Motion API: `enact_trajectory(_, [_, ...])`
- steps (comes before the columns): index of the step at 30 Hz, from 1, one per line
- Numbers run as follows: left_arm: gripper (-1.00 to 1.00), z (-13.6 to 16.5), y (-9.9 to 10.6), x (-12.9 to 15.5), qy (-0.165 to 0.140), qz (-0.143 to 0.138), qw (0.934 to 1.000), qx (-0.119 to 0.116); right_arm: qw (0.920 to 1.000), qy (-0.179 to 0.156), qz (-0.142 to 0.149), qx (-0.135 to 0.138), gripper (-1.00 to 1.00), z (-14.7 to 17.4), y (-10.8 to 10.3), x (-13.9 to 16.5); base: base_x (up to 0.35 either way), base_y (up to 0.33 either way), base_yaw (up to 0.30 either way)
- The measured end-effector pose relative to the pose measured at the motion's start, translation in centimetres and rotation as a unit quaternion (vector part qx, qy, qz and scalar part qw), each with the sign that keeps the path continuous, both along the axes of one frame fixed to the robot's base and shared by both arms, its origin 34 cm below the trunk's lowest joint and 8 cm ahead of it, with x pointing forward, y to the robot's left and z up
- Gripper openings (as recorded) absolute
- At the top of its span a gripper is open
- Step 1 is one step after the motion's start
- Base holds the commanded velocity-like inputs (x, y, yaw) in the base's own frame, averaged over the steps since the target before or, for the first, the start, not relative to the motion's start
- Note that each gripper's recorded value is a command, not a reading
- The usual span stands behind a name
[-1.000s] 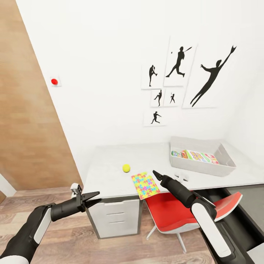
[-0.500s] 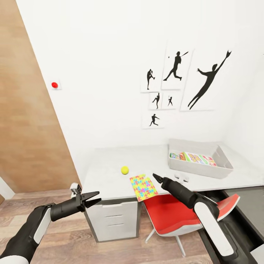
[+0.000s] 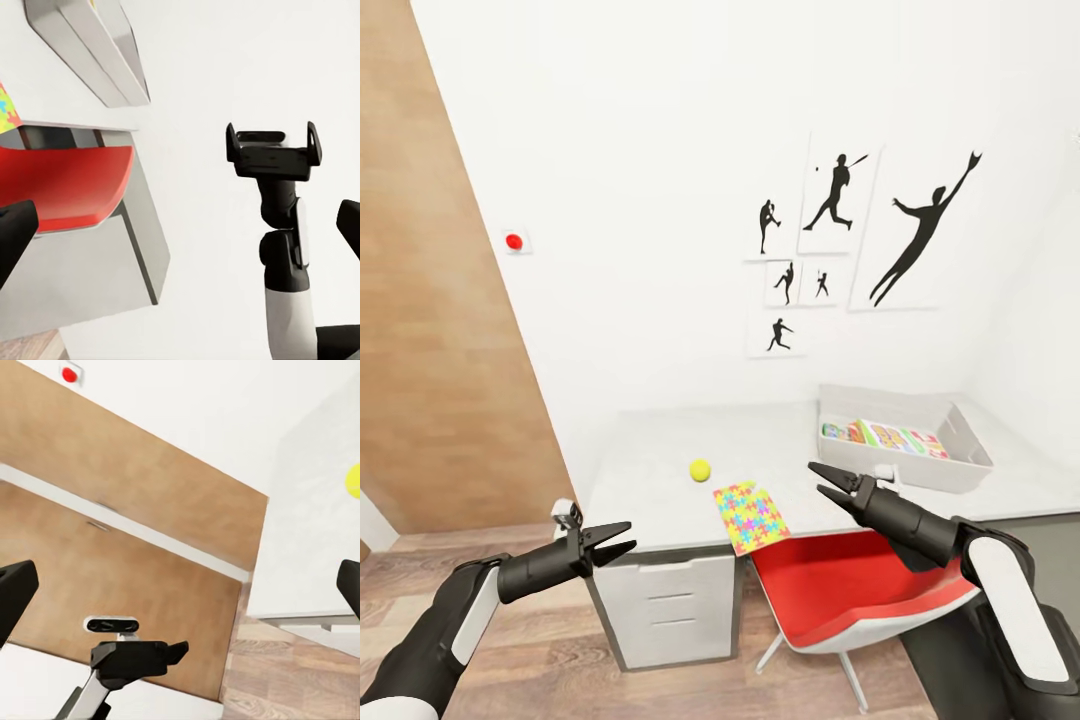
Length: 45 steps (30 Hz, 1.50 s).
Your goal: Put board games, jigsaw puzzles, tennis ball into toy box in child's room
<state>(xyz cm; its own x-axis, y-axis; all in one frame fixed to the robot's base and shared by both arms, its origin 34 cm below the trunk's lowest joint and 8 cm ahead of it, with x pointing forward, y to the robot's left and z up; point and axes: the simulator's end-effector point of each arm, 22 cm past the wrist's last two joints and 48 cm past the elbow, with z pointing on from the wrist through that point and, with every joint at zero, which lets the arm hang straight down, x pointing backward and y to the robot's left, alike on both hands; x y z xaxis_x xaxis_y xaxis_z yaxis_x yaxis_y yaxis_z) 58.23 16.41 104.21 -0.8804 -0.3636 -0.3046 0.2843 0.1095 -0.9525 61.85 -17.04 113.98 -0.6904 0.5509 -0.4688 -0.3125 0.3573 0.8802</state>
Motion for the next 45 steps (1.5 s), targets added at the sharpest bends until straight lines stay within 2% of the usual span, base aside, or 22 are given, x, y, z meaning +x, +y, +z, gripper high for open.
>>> enact_trajectory(10, [1.0,0.8,0.0,-0.1,-0.008,0.0,1.0,0.0,0.9998,-0.009,0.014,0.008,1.0,1.1,0.4,-0.7,-0.015,-0.114,0.0])
enact_trajectory(14, [1.0,1.1,0.0,-0.1,-0.011,0.0,0.9999,0.0,0.9993,-0.006,0.037,0.002,1.0,0.9,2.2,-1.4,-0.042,-0.27,0.0])
enact_trajectory(16, [1.0,1.1,-0.1,-0.1,-0.012,0.0,0.9999,0.001,0.9986,0.006,0.048,-0.019,1.0,-0.2,3.6,-1.8,-0.005,-0.199,0.009])
enact_trajectory(19, [1.0,1.2,-0.1,-0.1,-0.013,0.0,0.9999,0.002,0.9977,0.025,0.039,-0.049,1.0,-1.7,3.7,-1.5,-0.002,-0.065,0.003])
enact_trajectory(23, [1.0,1.1,-0.1,-0.1,-0.012,0.0,0.9999,0.003,0.9967,0.035,0.037,-0.064,1.0,-2.4,3.9,-1.4,0.0,-0.141,0.001])
enact_trajectory(29, [1.0,1.1,0.0,-0.1,-0.012,0.001,0.9999,0.006,0.9958,0.038,0.045,-0.07,1.0,-2.9,4.7,-1.8,0.0,-0.168,0.0])
enact_trajectory(45, [1.0,1.3,0.4,0.0,-0.013,0.005,0.9999,0.002,0.9957,0.04,0.047,-0.069,1.0,-3.1,4.9,-1.9,0.0,-0.008,0.0])
